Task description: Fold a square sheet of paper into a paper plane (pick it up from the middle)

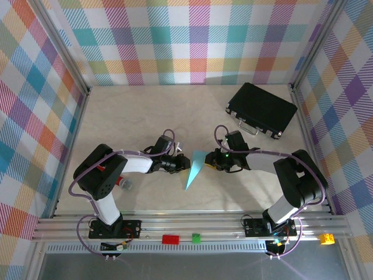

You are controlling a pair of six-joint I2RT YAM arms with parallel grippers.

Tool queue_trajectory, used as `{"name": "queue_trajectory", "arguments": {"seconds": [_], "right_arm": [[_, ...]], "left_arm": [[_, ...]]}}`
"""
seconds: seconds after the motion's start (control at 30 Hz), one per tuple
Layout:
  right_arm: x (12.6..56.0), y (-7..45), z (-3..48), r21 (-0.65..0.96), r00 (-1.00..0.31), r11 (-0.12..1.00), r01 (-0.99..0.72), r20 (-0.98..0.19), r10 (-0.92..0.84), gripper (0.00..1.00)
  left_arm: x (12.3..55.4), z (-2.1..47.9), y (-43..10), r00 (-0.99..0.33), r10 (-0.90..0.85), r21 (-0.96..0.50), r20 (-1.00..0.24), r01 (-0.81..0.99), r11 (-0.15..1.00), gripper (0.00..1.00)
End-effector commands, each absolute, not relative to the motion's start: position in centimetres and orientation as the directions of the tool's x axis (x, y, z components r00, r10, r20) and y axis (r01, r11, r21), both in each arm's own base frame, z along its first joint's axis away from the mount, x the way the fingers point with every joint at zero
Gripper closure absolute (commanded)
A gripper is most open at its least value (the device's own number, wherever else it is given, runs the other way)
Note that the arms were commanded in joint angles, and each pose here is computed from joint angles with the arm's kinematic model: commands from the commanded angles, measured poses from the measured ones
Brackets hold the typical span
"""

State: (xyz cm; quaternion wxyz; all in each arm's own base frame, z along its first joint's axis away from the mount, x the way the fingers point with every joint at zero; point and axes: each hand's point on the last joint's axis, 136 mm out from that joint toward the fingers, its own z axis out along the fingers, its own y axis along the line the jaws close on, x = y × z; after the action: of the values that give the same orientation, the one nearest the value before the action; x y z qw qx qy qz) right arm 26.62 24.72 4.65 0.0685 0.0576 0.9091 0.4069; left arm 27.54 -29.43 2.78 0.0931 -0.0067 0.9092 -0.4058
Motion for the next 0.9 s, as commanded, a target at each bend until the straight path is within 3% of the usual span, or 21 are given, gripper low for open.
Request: {"name": "queue_trajectory", "arguments": {"seconds": [0.0,0.53,0.87], "right_arm": [[26.8,25.5,4.8,0.750,-0.988,0.660,0.043,-0.067,0.141,0.77],[26.0,25.5,1.7,0.683,-0.991,0.722,0.109,0.015,0.135,0.84],[26.0,25.5,1.8,0.689,-0.991,0.717,0.106,0.011,0.136,0.84]], "left_arm": [[28.2,2.9,-29.7,-0.984,-0.081,-0.747,-0.160,0.066,0.662,0.83],[27.1,4.0,-31.3,-0.992,-0.005,-0.816,-0.126,0.101,0.569,0.82],[27.2,5.0,-31.3,-0.987,-0.009,-0.825,-0.160,0.129,0.551,0.91]]}}
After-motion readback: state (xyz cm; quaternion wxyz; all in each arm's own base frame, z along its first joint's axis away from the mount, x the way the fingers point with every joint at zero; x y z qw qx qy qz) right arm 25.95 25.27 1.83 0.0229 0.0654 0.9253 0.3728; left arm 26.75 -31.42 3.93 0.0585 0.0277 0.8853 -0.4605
